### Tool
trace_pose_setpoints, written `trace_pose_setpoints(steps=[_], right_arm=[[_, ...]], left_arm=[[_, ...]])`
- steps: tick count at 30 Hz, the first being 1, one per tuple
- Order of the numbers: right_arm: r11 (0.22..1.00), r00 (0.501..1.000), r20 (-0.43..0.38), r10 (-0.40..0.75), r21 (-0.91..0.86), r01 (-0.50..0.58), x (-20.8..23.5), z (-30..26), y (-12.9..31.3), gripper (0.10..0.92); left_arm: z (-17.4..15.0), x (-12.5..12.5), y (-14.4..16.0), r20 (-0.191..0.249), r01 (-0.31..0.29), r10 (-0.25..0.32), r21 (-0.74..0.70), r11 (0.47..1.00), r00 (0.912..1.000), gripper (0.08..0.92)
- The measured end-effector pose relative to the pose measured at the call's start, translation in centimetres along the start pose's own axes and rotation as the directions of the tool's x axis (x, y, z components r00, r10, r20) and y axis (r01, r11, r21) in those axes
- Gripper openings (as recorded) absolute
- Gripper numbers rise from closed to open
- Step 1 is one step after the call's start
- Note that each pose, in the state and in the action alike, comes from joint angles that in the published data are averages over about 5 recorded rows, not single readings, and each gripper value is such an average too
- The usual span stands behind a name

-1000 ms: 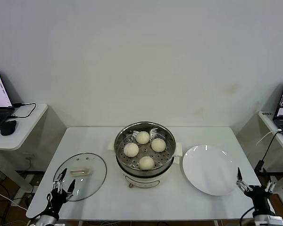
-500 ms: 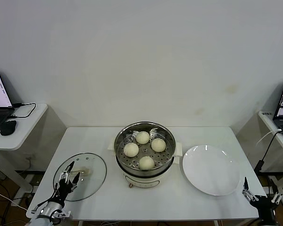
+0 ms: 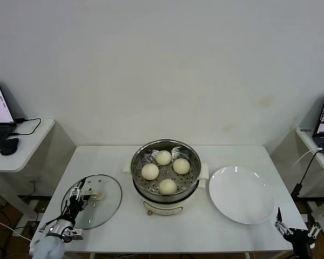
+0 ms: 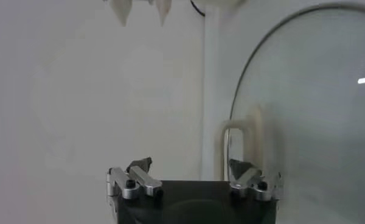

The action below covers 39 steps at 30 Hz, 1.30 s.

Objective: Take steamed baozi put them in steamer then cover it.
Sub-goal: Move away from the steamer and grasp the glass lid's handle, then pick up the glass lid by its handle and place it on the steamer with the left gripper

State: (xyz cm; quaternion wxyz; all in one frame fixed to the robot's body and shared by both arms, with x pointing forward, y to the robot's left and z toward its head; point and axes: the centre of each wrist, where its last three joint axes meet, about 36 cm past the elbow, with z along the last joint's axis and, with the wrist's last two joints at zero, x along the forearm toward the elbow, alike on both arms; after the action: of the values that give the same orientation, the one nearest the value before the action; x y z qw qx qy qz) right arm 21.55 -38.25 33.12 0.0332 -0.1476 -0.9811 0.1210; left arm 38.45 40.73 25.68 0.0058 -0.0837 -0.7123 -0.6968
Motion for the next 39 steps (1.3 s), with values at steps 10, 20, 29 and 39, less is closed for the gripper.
trace_pose_setpoints(steps=[10, 20, 29, 39], right_arm=[[1.0, 1.0, -0.007, -0.013, -0.001, 0.013, 0.0, 0.2, 0.6, 0.823], [1.0, 1.0, -0.016, -0.022, -0.001, 0.022, 0.2, 0.5, 0.9, 0.823], [1.0, 0.999, -0.019, -0.029, 0.008, 0.029, 0.4, 0.7, 1.2, 0.823], [0.999, 0.999, -0.01, -0.044, 0.019, 0.044, 0.5, 0.4, 1.6, 0.823]], left_arm=[[0.6, -0.7, -0.9, -0.016, -0.026, 0.026, 0.006, 1.0, 0.9995, 0.446], [0.9, -1.3, -1.4, -0.02, -0.017, 0.018, 0.019, 1.0, 0.9996, 0.168], [0.8, -0.7, -1.8, -0.031, 0.023, -0.022, 0.048, 0.999, 0.9993, 0.147], [0.5, 1.0, 0.9, -0.06, 0.124, -0.122, 0.039, 0.991, 0.9907, 0.147]])
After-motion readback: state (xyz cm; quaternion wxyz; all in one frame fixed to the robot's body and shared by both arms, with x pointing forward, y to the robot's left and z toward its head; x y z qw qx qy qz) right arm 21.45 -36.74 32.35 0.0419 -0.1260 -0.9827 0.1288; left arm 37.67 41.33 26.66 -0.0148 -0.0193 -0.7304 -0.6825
